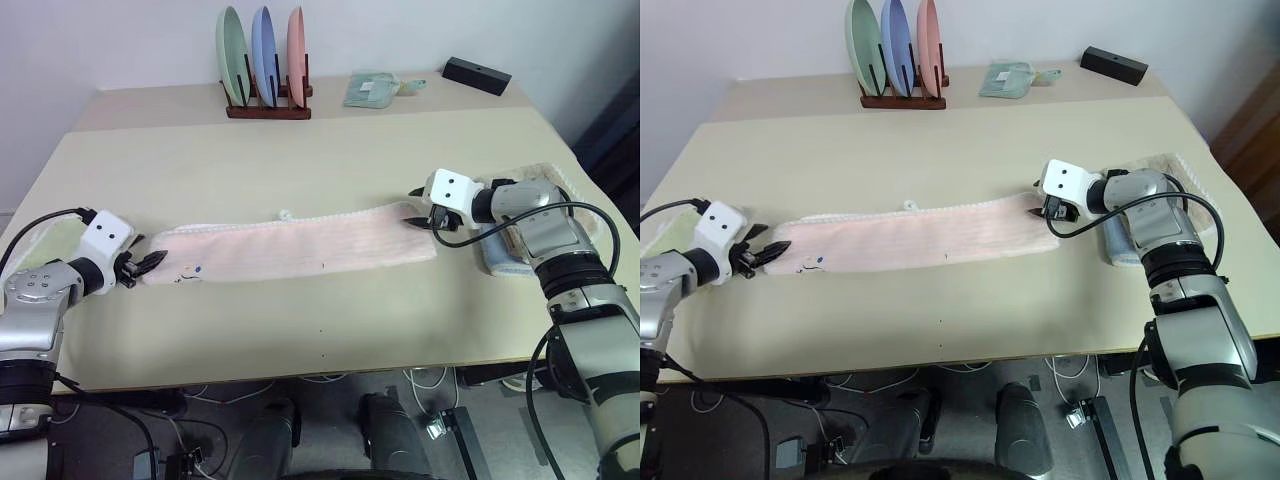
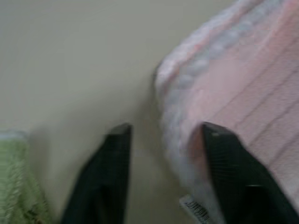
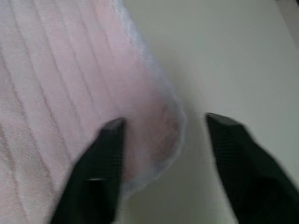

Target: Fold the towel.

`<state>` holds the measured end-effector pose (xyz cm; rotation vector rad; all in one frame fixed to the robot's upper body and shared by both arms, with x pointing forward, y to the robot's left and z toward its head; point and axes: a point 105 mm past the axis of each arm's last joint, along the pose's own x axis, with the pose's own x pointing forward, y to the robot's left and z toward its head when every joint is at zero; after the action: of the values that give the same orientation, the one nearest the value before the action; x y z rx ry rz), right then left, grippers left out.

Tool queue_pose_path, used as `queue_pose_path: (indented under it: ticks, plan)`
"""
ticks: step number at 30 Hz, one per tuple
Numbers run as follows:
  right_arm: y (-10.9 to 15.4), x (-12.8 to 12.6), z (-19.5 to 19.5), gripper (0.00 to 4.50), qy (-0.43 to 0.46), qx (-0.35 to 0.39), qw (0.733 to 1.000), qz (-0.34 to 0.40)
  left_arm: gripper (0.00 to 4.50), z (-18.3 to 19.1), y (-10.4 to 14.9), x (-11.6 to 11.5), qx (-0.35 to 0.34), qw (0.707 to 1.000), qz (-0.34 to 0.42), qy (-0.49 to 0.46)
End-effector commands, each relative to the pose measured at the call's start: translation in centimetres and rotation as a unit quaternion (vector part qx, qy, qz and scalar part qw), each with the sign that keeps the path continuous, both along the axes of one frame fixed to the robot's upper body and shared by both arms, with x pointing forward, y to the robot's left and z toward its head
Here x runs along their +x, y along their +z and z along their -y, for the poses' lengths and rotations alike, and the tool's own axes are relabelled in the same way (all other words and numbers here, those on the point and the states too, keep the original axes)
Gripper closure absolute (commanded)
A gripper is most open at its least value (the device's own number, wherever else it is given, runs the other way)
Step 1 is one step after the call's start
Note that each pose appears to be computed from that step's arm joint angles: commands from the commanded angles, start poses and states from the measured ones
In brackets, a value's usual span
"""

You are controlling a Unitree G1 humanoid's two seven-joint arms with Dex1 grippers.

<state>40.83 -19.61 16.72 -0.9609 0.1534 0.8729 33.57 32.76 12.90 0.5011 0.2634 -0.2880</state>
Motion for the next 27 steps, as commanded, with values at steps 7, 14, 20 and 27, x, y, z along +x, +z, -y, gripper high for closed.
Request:
queue_pose_path:
  ticks: [7, 14, 20, 27]
  plan:
    - [4.4, -2.5, 2.7, 0.58, -0.054, 0.086, 0.994, 0.040, 0.72, -1.2, 5.1, -0.1, -0.065, 0.985, 0.142, 0.078]
    - [1.8, -9.1, 1.3, 0.06, -0.090, 0.284, 0.949, -0.108, 0.72, 5.0, 5.4, -1.3, -0.093, 0.983, 0.161, -0.005]
    - [-2.1, -12.9, -0.3, 0.06, -0.194, 0.400, 0.866, -0.228, 0.72, 16.7, 2.9, -4.3, -0.105, 0.964, 0.100, -0.221]
    - [-5.0, -12.7, -1.1, 0.06, -0.301, 0.481, 0.774, -0.280, 0.72, 23.3, 1.4, -6.5, -0.104, 0.929, 0.057, -0.350]
